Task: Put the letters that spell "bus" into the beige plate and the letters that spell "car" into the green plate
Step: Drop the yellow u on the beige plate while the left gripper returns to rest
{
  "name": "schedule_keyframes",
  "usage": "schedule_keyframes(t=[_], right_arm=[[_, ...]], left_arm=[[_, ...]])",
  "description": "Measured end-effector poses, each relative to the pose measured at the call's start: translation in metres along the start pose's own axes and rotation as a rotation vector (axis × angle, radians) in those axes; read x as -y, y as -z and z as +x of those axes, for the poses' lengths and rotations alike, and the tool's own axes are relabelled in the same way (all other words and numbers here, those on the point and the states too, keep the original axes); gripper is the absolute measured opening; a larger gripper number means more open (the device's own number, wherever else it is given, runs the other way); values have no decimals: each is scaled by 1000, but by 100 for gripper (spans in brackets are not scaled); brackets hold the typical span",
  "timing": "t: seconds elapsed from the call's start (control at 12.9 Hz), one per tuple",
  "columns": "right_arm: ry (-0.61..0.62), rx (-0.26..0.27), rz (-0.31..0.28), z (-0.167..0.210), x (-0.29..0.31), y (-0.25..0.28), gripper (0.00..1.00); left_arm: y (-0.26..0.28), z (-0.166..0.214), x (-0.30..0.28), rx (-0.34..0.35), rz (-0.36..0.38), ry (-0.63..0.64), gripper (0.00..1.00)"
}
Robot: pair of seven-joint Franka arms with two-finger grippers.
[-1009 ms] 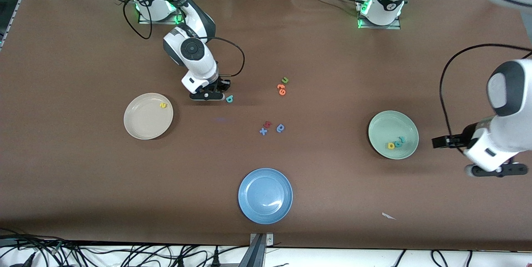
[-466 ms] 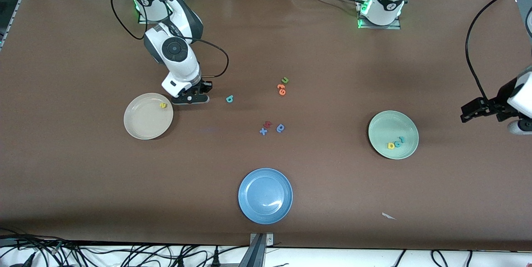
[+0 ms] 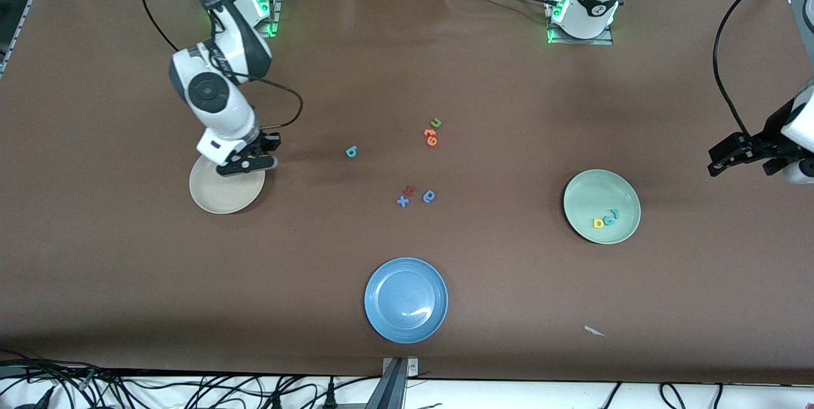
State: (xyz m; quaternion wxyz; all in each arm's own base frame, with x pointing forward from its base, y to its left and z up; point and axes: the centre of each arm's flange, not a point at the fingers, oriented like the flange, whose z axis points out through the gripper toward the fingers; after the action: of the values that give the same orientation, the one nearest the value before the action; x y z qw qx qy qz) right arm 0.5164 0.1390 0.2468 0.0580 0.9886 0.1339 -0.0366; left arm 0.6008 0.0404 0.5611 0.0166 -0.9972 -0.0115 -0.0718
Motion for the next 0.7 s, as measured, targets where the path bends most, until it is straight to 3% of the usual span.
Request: schedule_keyframes(t=[0.39,0.7], right_arm=[[85,5,-13,4,-94,-7,26],[84,12,-9,6,-100,-13,29]], left_arm=[[23,-12,-28,13,-9,-48,100],[22,-13,-29,18,-10,-50,100]])
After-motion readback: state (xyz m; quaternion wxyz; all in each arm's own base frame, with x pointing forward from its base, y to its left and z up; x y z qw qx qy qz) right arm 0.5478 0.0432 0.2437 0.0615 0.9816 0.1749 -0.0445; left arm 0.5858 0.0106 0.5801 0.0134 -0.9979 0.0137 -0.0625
